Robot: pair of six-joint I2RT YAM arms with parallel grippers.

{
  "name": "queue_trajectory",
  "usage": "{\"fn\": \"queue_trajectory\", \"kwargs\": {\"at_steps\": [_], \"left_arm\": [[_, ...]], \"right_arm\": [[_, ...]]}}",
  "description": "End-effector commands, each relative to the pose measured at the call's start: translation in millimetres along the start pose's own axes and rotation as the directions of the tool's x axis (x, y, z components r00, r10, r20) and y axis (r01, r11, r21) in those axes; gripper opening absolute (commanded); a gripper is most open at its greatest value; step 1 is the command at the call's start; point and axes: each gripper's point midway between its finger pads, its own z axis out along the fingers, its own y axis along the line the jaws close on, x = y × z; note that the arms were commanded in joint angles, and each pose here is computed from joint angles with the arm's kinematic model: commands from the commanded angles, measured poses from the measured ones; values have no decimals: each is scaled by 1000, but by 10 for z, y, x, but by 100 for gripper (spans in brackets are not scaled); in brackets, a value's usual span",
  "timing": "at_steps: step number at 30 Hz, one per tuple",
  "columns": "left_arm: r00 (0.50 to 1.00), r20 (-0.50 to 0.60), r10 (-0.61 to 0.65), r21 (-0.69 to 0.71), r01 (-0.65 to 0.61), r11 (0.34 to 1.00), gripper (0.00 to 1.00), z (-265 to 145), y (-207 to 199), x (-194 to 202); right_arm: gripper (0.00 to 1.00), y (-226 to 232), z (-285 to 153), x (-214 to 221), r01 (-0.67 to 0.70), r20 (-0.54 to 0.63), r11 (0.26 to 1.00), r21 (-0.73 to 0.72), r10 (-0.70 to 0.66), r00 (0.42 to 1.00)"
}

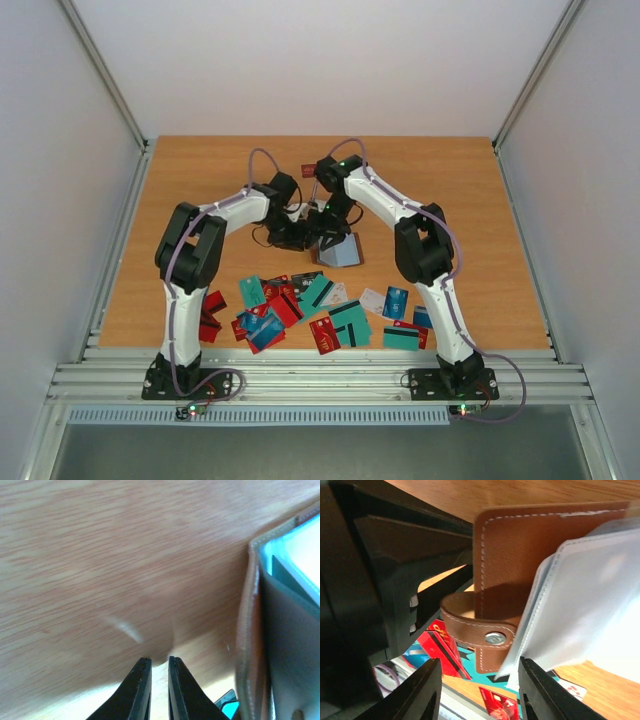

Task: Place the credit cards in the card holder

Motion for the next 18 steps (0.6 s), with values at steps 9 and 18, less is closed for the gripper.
{"fn": "queue_trajectory", "kwargs": {"at_steps": [9, 18], "left_arm": [[988, 100, -120, -146, 134, 980, 21, -649, 443, 83], [982, 179, -56, -37, 64, 997, 24, -872, 112, 468]], "right_arm": [[43, 318, -63, -258, 18, 65, 929, -370, 7, 998], [40, 135, -284, -408, 11, 119, 869, -494, 55, 991]]}}
